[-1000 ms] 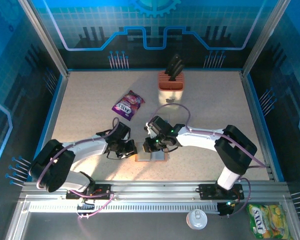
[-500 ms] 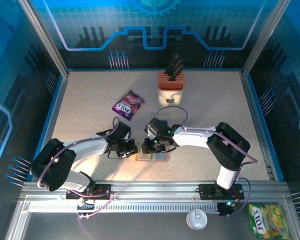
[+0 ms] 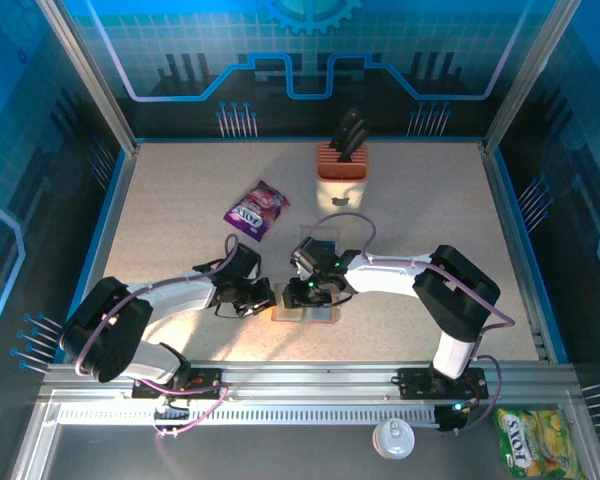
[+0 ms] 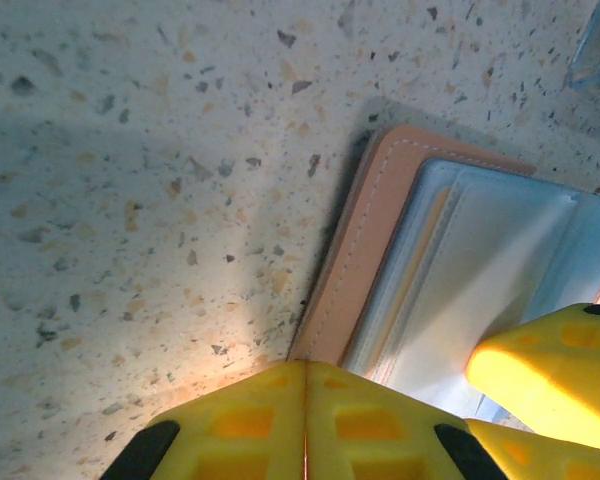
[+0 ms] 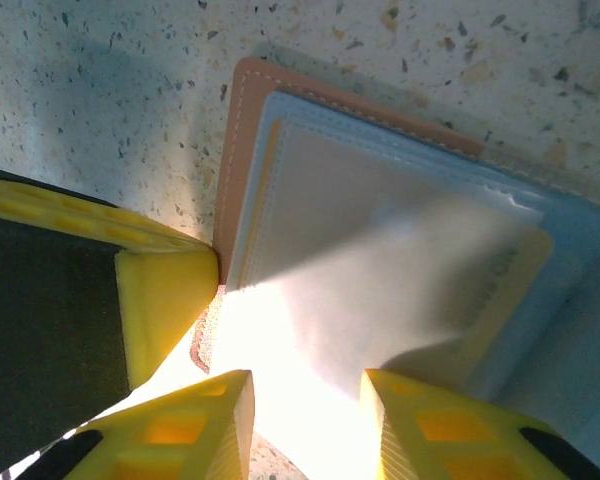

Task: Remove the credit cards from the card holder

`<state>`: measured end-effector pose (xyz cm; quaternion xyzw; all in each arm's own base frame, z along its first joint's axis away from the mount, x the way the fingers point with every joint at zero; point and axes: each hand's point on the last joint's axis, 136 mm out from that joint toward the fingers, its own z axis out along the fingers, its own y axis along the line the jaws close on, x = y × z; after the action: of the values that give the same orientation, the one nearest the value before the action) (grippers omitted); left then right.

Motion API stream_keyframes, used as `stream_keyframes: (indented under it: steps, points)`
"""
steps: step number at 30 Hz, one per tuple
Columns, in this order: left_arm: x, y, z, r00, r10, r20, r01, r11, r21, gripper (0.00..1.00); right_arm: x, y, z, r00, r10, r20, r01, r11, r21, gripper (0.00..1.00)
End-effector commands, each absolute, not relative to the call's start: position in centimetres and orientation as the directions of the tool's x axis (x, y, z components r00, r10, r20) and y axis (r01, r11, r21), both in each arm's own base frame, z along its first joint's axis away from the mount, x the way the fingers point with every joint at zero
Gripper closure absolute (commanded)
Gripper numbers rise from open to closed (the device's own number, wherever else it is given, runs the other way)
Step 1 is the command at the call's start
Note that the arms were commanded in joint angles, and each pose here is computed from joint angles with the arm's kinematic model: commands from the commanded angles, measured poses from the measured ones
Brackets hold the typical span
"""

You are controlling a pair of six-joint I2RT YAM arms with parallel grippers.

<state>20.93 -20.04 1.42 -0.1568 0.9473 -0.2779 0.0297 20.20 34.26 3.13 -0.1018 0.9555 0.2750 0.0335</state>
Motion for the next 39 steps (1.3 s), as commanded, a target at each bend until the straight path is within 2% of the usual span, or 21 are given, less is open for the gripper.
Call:
stream_keyframes:
  steps: [1,14,29,39]
  points:
    - [18.9,-18.9,-0.1,-0.941,-0.325,0.089,-0.326,0.813,-0.481,0.91,19.9,33.9,3.4,-0.977,-0.179,-0.118,-0.214,0.852,0.478,0.65]
    - [18.6,-18.7,0.0,-0.942,-0.321,0.092,-0.325,0.819,-0.472,0.91,19.8,31.9,3.3,-0.977,-0.179,-0.116,-0.212,0.875,0.435,0.65]
    - [18.8,-18.6,1.0,-0.942,-0.326,0.078,-0.323,0.820,-0.473,0.91,19.6,31.7,3.0,-0.973,-0.198,-0.117,-0.230,0.841,0.490,0.68]
    - [19.8,-19.0,3.3,-0.942,-0.333,0.028,-0.299,0.803,-0.516,0.87,19.5,31.6,2.6,-0.976,-0.179,-0.125,-0.219,0.791,0.571,0.70]
